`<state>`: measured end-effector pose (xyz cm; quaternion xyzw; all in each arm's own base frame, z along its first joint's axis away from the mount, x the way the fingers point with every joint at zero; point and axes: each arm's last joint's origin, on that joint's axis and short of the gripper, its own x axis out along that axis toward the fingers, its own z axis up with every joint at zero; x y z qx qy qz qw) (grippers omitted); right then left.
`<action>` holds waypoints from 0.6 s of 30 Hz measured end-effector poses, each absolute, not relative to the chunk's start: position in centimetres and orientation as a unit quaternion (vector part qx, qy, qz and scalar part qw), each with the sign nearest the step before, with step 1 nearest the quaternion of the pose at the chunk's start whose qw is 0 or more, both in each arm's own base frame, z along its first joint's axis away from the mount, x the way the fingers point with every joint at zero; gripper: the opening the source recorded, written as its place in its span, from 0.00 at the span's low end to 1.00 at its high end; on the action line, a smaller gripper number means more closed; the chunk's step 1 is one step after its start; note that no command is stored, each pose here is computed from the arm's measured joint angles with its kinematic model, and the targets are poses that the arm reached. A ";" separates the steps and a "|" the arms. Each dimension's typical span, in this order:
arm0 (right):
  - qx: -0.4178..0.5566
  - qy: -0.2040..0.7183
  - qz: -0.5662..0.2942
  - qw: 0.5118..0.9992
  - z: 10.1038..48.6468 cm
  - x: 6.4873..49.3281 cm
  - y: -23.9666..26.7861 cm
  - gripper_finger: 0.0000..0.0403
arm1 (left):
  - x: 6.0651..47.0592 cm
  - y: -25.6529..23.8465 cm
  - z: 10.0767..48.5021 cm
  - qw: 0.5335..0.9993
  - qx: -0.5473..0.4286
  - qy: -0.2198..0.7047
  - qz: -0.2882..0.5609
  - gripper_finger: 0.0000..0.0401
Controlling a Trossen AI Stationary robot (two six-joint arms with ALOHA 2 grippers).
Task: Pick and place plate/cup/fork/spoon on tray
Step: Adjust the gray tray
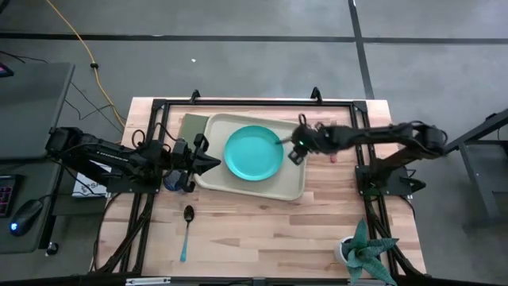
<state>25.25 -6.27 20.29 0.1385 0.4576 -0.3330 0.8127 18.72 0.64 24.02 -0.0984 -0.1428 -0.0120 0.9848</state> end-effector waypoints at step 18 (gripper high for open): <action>0.155 0.454 -0.104 0.871 15.6 23.6 4.2 0.01 | 18.7 0.9 24.1 0.983 -0.100 -0.151 0.015 0.00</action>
